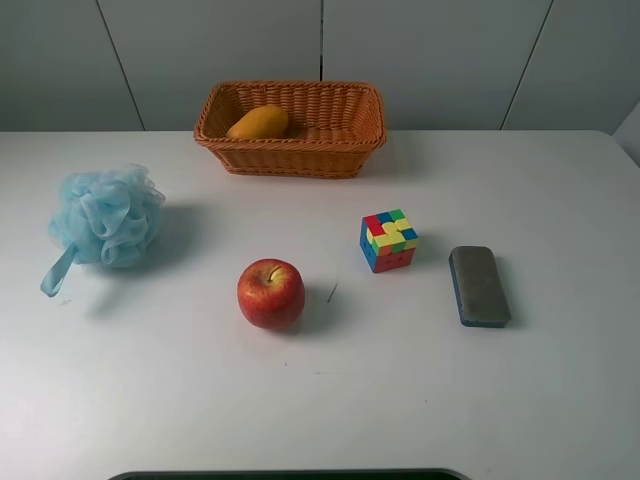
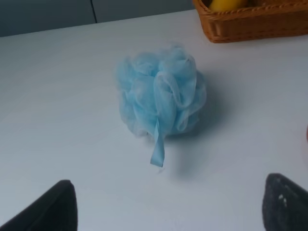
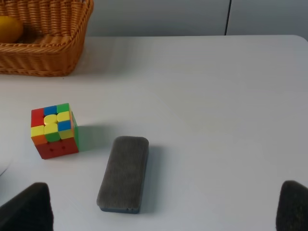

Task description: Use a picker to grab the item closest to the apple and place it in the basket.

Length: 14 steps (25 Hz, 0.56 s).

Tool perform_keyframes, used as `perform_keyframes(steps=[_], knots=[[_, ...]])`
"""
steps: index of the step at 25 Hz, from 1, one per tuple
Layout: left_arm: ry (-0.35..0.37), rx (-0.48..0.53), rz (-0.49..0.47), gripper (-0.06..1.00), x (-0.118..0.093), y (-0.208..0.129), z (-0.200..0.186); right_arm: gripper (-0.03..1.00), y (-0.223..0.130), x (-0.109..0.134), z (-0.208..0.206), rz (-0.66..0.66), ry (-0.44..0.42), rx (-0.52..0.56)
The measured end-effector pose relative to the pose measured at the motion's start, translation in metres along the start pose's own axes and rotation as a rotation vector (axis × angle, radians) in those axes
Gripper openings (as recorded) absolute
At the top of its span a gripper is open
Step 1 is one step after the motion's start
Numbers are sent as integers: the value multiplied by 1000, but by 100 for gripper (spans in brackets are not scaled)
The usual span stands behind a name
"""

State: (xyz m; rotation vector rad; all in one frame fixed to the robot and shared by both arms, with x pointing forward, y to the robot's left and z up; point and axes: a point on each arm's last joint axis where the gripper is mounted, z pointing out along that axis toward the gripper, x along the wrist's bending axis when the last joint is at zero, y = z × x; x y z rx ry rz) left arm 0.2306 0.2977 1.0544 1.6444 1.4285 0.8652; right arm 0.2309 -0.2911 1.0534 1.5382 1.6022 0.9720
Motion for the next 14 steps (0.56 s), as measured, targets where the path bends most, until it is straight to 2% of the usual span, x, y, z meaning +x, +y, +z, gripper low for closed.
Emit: perform_keyframes(steps=[14], knots=[[0,0,0,74,0,0,0,70,0,0,0,2,0,0]])
